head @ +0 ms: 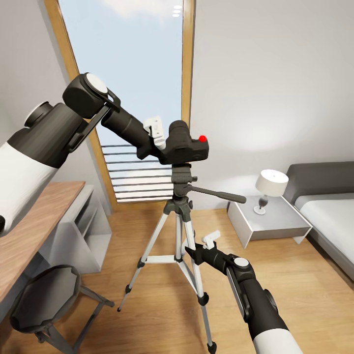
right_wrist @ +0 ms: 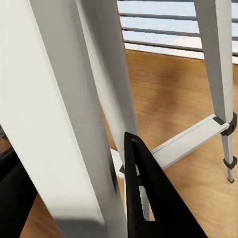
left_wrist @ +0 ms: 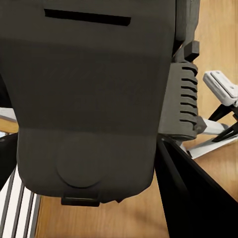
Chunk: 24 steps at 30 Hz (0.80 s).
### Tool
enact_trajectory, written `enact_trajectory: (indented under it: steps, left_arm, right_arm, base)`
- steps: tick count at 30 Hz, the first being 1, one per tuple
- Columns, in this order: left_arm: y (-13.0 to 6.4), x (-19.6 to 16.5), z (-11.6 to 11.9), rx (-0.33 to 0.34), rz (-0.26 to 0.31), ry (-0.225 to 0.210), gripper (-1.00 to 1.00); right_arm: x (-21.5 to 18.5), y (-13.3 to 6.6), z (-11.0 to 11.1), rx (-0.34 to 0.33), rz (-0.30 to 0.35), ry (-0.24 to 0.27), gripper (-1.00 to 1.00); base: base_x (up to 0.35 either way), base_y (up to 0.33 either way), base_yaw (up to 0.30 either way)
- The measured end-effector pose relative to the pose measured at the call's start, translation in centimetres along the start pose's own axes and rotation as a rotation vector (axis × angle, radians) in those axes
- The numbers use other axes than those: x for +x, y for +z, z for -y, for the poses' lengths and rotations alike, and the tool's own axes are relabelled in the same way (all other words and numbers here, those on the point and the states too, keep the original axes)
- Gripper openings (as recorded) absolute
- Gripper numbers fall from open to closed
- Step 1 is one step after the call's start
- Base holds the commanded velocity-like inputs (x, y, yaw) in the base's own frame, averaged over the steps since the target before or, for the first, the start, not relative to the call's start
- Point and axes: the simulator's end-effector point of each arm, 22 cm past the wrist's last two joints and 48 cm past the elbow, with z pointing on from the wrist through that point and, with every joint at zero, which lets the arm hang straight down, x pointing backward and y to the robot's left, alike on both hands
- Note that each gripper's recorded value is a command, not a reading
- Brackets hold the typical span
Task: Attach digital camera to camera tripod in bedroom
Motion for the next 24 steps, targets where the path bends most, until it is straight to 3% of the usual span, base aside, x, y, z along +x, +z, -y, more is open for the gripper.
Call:
enact_trajectory:
  steps: [24]
  left_arm:
    - [0.0, 0.08, 0.07, 0.002, -0.002, 0.002, -1.0]
  right_arm:
    - [0.0, 0.0, 0.0, 0.0, 0.0, 0.0, -1.0]
  base:
    - [0.0, 0.0, 0.0]
